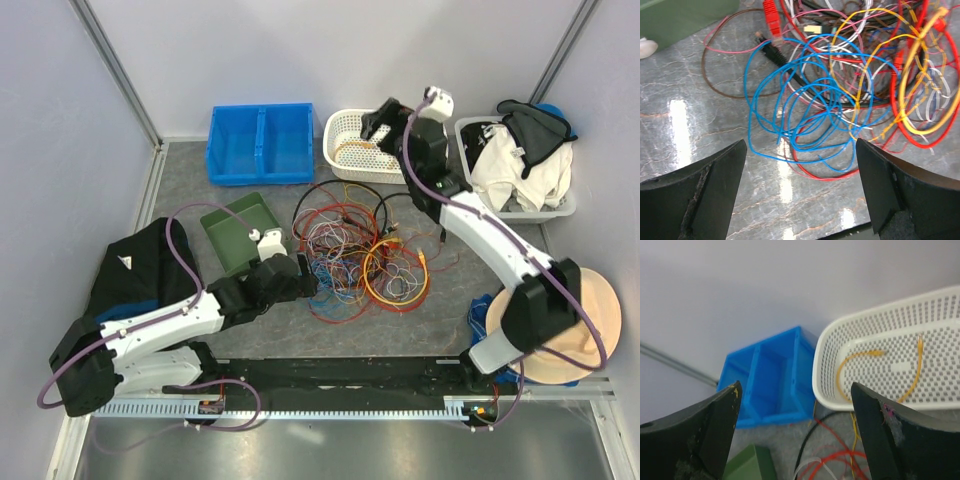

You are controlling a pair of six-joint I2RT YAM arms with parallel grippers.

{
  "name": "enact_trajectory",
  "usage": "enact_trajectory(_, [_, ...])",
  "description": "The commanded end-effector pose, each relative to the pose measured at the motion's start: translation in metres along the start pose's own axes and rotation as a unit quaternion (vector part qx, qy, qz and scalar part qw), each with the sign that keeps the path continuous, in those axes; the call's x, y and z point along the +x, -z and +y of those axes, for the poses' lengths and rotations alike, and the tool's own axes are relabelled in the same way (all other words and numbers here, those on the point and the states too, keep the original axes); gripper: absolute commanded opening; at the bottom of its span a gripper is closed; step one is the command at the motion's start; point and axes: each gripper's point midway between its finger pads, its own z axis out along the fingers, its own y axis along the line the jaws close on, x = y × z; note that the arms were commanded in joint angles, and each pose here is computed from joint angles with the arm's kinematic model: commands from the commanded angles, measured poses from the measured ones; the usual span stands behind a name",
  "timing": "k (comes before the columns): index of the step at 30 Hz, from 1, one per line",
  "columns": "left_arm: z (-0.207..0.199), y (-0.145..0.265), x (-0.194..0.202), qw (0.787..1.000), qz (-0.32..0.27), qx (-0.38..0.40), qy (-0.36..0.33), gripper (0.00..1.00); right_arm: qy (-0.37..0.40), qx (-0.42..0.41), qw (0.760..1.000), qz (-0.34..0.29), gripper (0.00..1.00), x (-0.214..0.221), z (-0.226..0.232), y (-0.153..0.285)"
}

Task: Untangle the cables

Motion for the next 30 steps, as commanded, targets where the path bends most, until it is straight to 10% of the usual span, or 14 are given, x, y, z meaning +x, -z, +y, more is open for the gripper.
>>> enact_trajectory(1, [-0.024, 0.013, -0.022, 0.998, -0.031, 0.048, 0.038, 0.96, 0.028, 0.009, 0.994, 0.101, 0.98, 0.081, -0.027, 0.051])
enact_trajectory(10, [-0.024, 0.018, -0.013, 0.997, -0.017, 0.064, 0.046, 0.95, 0.079, -0.008, 0.967, 0.243, 0.92, 0.203, -0.060, 0.166])
enact_trajectory(24, [-0.018, 0.013, -0.001, 0.997, -0.004, 0.057, 0.054, 0.92, 0.116, -0.002, 0.925, 0.361, 0.76, 0.307, -0.101, 0.217])
enact_trajectory(30, [-0.032, 0.020, -0.015, 0.996, -0.018, 0.073, 0.038, 0.91, 0.112, -0.027, 0.938, 0.326, 0.25, 0.290, -0.075, 0.211])
